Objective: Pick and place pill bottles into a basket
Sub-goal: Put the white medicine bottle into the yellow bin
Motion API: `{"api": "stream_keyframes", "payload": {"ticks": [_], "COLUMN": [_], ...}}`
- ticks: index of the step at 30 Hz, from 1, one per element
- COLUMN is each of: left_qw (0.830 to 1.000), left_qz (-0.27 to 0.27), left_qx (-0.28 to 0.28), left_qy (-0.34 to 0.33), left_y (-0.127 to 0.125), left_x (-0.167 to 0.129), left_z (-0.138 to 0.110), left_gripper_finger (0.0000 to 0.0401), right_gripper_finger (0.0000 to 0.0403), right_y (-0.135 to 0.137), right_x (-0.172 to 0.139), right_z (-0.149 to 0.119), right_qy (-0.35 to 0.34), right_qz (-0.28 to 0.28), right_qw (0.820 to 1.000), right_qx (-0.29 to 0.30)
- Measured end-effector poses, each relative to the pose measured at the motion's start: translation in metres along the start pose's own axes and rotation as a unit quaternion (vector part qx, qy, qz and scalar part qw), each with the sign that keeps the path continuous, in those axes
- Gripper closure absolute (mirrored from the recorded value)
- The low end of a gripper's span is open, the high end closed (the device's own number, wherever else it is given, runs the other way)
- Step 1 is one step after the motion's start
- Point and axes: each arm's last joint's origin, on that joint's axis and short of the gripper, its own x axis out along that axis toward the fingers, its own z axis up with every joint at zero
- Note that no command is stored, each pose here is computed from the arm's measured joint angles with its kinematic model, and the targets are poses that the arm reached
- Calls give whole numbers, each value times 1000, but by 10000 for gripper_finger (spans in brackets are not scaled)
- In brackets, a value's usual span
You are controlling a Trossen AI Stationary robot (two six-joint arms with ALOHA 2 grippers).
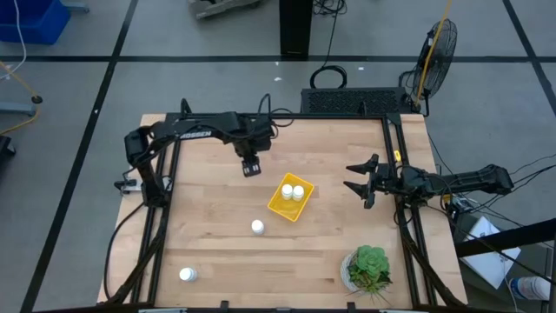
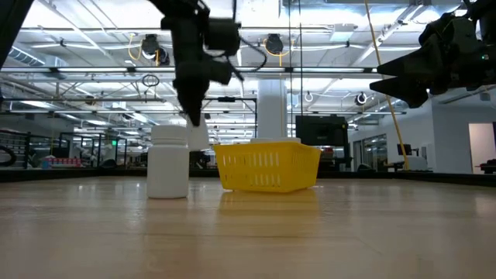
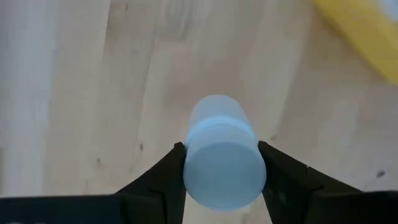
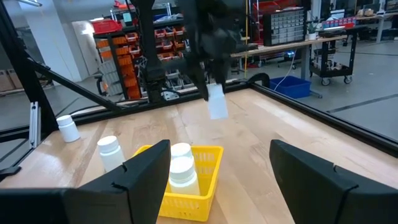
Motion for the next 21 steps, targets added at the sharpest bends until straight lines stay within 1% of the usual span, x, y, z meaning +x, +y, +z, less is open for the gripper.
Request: {"api": "stream_keyframes", "payload": {"ticks": [6, 11, 15, 19, 21], "left_qw": [999, 993, 991, 990, 988], "left_qz": [-3, -8, -16, -39, -47], "left_qx": [41, 94, 109, 111, 126], "left_qy": [-32, -68, -80, -81, -78], "left_y": [-33, -63, -79, -97, -108], "left_x": [-37, -57, -63, -63, -62], "left_z": [15, 23, 24, 22, 21], "left_gripper_finger": [233, 233, 234, 234, 234], "right_gripper_finger": [138, 138, 138, 138, 138], "right_y": [0, 0, 0, 0, 0], "right_x": [0, 0, 0, 0, 0], "right_z": [-1, -1, -1, 0, 0], "right_qy": [8, 7, 4, -2, -2], "right_qz": [-1, 0, 1, 2, 2], "right_qw": [1000, 1000, 1000, 1000, 1000], "right_qx": [0, 0, 1, 3, 3]}}
